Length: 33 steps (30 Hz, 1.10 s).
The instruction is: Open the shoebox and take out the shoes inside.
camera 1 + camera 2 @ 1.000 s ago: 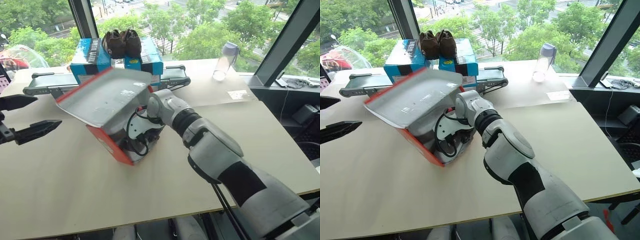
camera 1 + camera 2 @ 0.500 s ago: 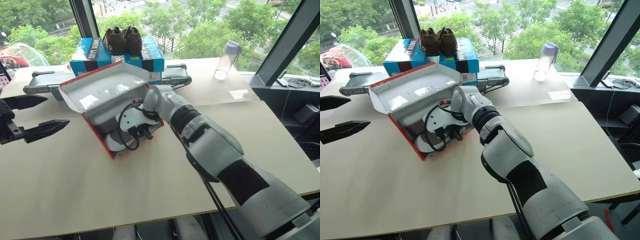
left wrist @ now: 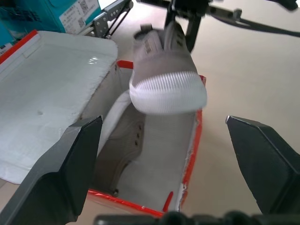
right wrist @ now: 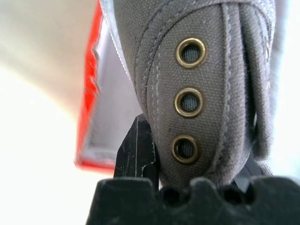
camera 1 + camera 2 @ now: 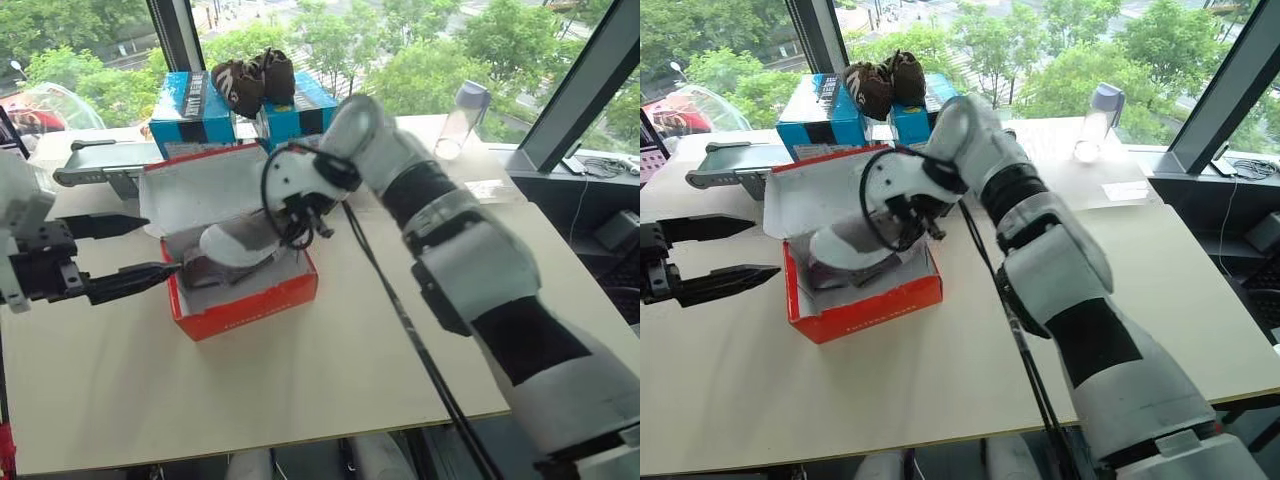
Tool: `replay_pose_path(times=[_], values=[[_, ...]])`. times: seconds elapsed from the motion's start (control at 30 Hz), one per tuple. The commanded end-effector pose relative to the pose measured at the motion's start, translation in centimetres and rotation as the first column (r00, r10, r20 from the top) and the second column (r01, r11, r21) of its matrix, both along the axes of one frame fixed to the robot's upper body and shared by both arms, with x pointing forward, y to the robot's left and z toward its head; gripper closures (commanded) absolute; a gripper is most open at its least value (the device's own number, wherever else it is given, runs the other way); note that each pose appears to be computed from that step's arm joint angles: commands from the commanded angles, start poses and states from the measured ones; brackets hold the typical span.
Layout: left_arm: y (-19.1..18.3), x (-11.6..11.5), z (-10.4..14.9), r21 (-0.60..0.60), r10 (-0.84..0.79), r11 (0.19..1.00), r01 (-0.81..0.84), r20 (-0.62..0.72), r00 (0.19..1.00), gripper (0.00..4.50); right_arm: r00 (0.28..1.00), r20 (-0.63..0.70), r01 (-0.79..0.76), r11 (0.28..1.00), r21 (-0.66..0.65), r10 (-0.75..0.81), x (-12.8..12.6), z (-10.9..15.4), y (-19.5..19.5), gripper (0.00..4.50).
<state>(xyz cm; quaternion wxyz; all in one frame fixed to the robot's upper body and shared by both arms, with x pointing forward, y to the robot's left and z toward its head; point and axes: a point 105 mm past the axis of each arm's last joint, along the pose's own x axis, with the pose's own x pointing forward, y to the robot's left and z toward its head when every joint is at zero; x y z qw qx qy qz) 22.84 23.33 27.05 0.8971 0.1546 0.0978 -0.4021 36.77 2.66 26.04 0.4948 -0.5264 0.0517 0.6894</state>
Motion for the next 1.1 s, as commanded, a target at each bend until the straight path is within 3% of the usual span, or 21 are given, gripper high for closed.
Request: replay_pose_path(times=[0.03, 0.17, 0.3, 0.5, 0.67, 0.73, 0.87, 1.03, 1.1], values=[[-0.5, 0.2, 0.8, 0.010, -0.035, 0.999, 0.035, 0.036, 0.999, 0.00, 0.999, 0.023, -0.030, 0.997, 0.075, 0.028, -0.6, 3.0, -1.3, 4.38], [-0.9, 0.9, 0.7, 0.006, -0.065, 0.998, 0.064, 0.032, 0.997, 0.00, 0.994, -0.003, 0.110, 0.983, 0.144, -0.110, 0.3, 4.5, -5.7, 4.38], [-1.0, 1.2, 0.7, 0.004, -0.078, 0.997, 0.078, 0.033, 0.996, 0.00, 0.966, -0.058, 0.258, 0.957, 0.135, -0.252, 0.8, 3.3, -10.1, 4.38], [-0.9, 1.4, 0.8, 0.006, -0.088, 0.996, 0.088, 0.031, 0.996, 0.00, 0.836, -0.246, 0.512, 0.858, 0.032, -0.490, 0.2, -2.8, -16.7, 4.38], [-1.0, 1.4, 0.9, 0.013, -0.102, 0.995, 0.102, 0.023, 0.994, 0.00, 0.742, -0.290, 0.618, 0.784, -0.051, -0.604, 0.0, -7.7, -19.6, 4.38], [-1.1, 1.4, 0.9, 0.018, -0.111, 0.994, 0.111, 0.018, 0.994, 0.00, 0.706, -0.289, 0.664, 0.746, -0.047, -0.647, 0.8, -9.3, -20.2, 3.41], [-1.1, 1.5, 1.3, 0.025, -0.115, 0.993, 0.114, 0.020, 0.993, 0.00, 0.666, -0.215, 0.721, 0.690, -0.058, -0.714, 2.2, -10.5, -21.4, 2.14], [-0.8, 1.2, 1.4, 0.032, -0.100, 0.994, 0.100, 0.018, 0.995, 0.00, 0.719, -0.222, 0.672, 0.740, -0.020, -0.659, 1.6, -7.2, -20.8, 0.41], [-0.7, 1.1, 1.4, 0.034, -0.092, 0.995, 0.091, 0.018, 0.996, 0.00, 0.741, -0.225, 0.649, 0.761, -0.005, -0.633, 0.8, -5.1, -20.9, 0.03]])
